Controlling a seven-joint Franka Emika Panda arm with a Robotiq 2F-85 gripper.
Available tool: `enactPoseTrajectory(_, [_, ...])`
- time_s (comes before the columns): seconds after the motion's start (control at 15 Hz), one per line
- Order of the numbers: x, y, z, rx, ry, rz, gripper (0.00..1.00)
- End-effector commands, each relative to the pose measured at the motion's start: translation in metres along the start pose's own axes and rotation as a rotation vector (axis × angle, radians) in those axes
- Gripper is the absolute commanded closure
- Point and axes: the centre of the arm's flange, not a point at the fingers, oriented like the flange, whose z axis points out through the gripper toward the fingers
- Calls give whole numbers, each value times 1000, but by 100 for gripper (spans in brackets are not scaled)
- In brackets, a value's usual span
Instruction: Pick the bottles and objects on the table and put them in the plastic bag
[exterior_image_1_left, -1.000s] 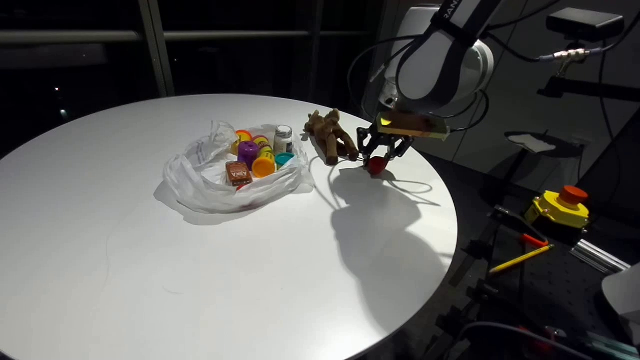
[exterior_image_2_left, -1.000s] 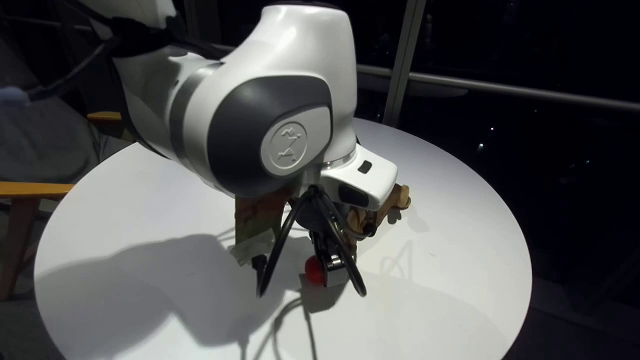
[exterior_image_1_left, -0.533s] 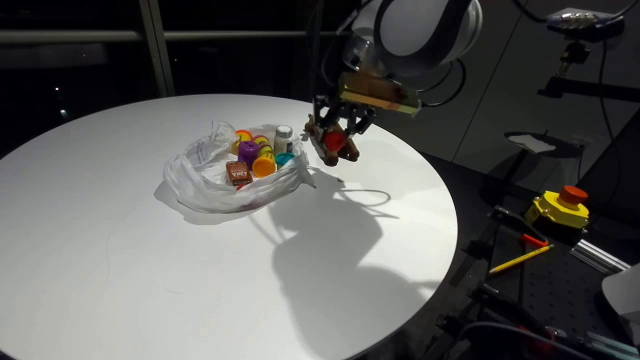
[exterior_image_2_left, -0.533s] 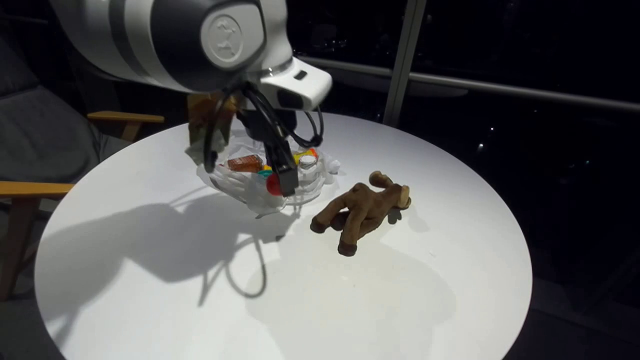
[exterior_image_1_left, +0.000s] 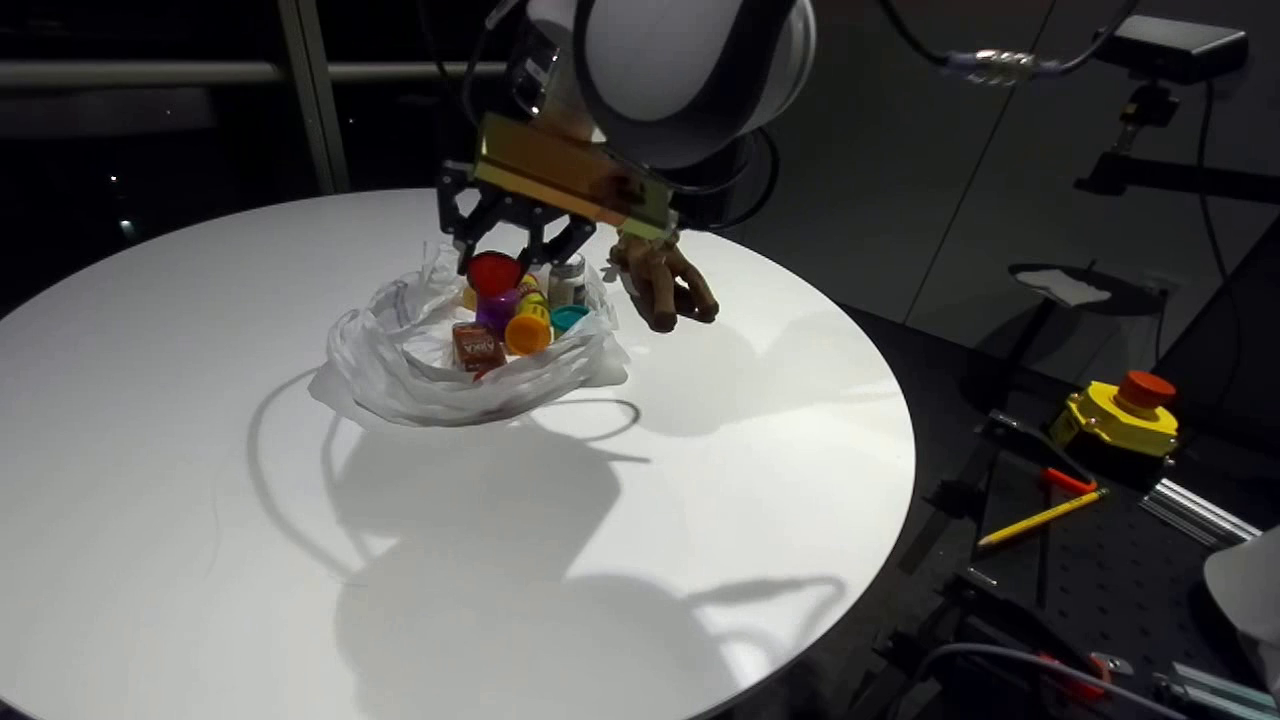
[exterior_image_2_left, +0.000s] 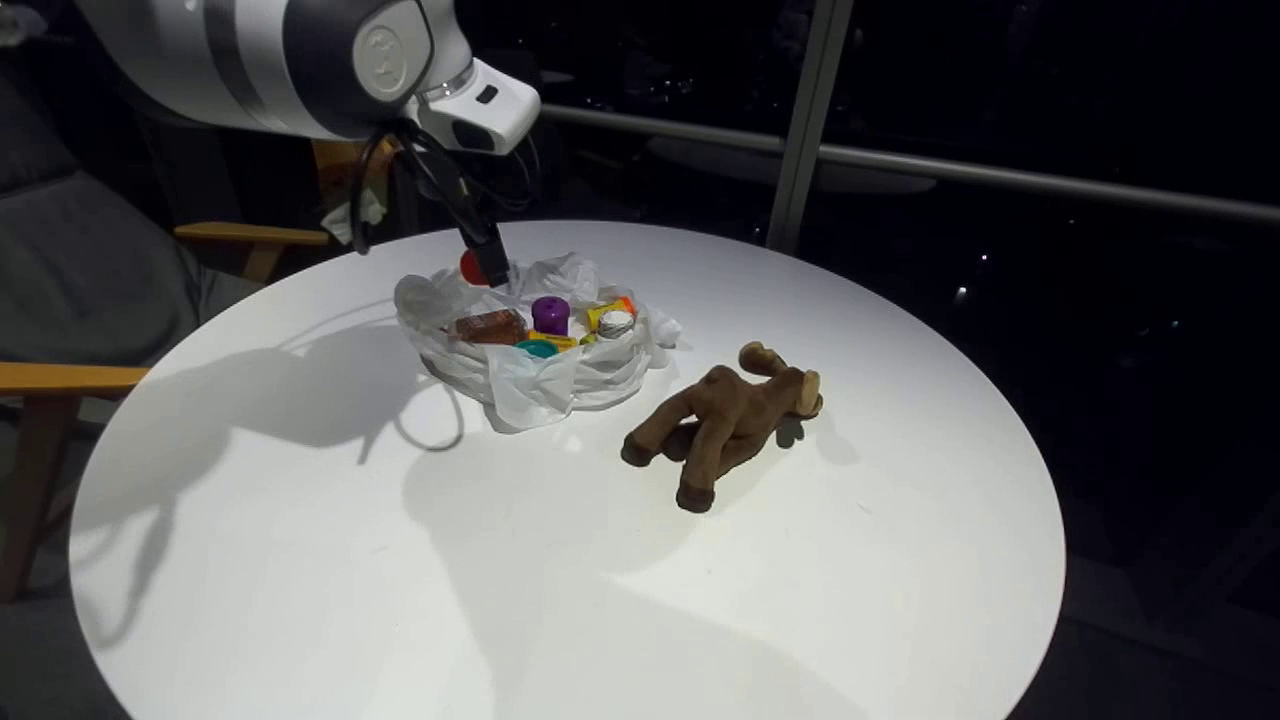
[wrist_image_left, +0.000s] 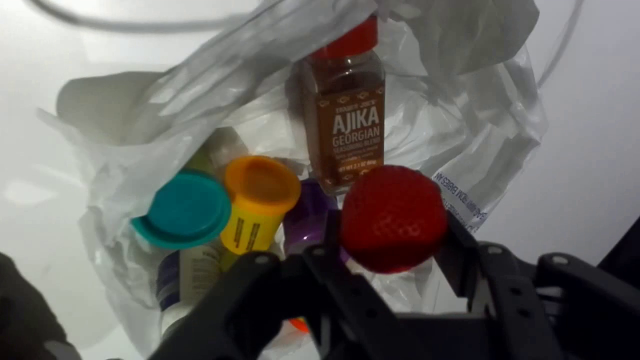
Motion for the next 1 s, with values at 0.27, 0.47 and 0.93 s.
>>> enactPoseTrajectory(0.27, [22, -51, 63, 73, 43, 64, 32])
enactPoseTrajectory(0.47, [22, -63, 33, 88, 12, 50, 16])
enactPoseTrajectory(0.93, [43, -30, -89, -130, -74, -151, 0])
